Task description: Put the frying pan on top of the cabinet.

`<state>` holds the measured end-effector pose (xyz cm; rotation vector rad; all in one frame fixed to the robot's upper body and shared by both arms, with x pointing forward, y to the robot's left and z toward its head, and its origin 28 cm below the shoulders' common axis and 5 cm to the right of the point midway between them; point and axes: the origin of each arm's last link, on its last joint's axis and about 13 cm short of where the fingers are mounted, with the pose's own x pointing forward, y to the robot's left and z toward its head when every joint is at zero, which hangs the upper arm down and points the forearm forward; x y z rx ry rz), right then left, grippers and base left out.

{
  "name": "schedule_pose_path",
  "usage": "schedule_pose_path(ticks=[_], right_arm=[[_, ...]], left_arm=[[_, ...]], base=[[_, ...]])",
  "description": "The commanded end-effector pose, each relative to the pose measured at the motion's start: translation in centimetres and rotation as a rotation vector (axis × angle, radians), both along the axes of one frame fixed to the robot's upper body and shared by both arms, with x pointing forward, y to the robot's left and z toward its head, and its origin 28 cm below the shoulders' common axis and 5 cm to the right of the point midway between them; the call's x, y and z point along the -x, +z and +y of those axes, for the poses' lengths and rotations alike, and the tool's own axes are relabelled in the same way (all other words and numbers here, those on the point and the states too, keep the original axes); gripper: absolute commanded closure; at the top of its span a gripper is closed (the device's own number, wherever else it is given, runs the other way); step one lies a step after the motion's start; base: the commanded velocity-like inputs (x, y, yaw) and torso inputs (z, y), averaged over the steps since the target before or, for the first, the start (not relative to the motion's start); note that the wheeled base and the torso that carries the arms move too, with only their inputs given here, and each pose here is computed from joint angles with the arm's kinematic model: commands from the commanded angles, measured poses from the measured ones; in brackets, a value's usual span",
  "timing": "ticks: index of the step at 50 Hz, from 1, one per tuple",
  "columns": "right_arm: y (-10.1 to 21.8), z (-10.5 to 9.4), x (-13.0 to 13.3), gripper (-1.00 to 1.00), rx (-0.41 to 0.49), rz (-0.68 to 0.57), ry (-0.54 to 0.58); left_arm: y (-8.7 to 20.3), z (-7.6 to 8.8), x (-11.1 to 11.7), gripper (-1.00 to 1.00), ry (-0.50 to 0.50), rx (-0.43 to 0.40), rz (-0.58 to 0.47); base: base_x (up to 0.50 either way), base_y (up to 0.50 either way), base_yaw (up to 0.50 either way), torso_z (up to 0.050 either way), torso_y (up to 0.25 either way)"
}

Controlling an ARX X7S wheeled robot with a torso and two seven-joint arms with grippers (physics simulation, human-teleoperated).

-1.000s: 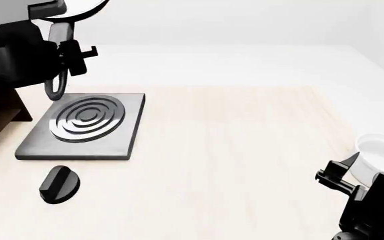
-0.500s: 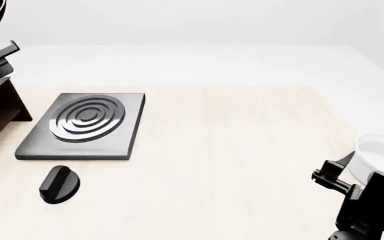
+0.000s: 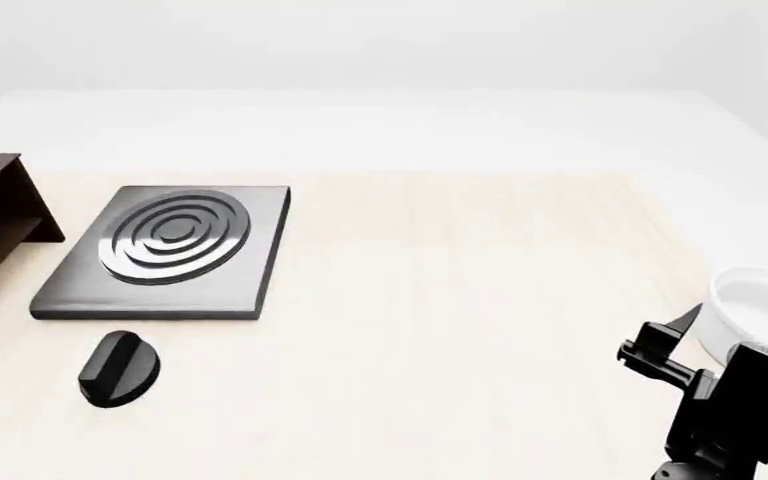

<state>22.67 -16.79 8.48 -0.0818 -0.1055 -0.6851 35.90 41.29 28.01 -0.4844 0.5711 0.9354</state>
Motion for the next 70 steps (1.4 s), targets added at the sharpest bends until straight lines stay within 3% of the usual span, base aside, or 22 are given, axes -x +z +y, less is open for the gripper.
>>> schedule_pose_path(ticks=[1,16,27,44,45,58,59,60,62,63,66,68,70], right_arm=[[-0.2,0.0,-0.1,-1.00,-0.002,0.007,0.002],[-0.3,0.1,-0.1,-1.00,-0.002,0.009,0.005],[-0.5,0.1,0.1,-1.00,-0.001,0.012,0.002],[-0.4,0.2,0.2,-1.00,-0.001,0.009,0.002],[-0.4,0.2,0.2,-1.00,-0.001,0.009,0.003],[-0.6,0.2,0.2,-1.00,-0.004,0.011,0.007],[-0.6,0.2,0.2,-1.00,-0.005,0.010,0.007],[-0.7,0.2,0.2,-1.00,-0.005,0.012,0.006],[-0.7,0.2,0.2,-1.00,-0.005,0.012,0.006],[-0.7,0.2,0.2,-1.00,-0.004,0.012,0.006],[-0.7,0.3,0.1,-1.00,-0.005,0.013,0.009],[-0.8,0.4,0.1,-1.00,-0.005,0.014,0.013],[-0.8,0.4,0.1,-1.00,-0.007,0.011,0.017]], left_arm=[[-0.1,-0.1,-0.3,1.00,-0.005,-0.062,0.009],[-0.6,-0.3,-0.2,1.00,-0.049,-0.065,0.031],[-1.1,0.4,0.0,1.00,0.023,-0.025,0.021],[-1.8,-0.4,-0.2,1.00,-0.048,-0.030,0.054],[-1.8,-0.4,-0.2,-1.00,-0.051,-0.031,0.054],[-1.3,-0.4,-0.4,-1.00,-0.062,-0.038,0.007],[-0.5,-0.2,-0.7,-1.00,-0.068,-0.047,-0.082],[0.2,-0.2,-0.7,-1.00,-0.064,-0.054,-0.103],[1.6,0.0,-1.1,-1.00,-0.067,-0.096,-0.220],[2.4,0.0,-1.0,-1.00,-0.053,-0.138,-0.197],[5.4,-0.6,-1.0,-1.00,-0.073,-0.248,-0.310],[6.7,-1.5,-0.6,-1.00,-0.098,-0.271,-0.354],[7.4,-2.7,-0.3,-1.00,-0.131,-0.363,-0.373]], base=[[0.00,0.00,0.00,0.000,0.000],[0.00,0.00,0.00,0.001,0.001],[0.00,0.00,0.00,0.000,0.001],[0.00,0.00,0.00,0.000,0.001],[0.00,0.00,0.00,0.000,0.000],[0.00,0.00,0.00,0.000,0.000],[0.00,0.00,0.00,0.000,0.000],[0.00,0.00,0.00,0.000,0.000],[0.00,0.00,0.00,0.000,0.000],[0.00,0.00,0.00,0.000,0.000],[0.00,0.00,0.00,0.000,0.000],[0.00,0.00,0.00,0.000,0.000],[0.00,0.00,0.00,0.000,0.000]])
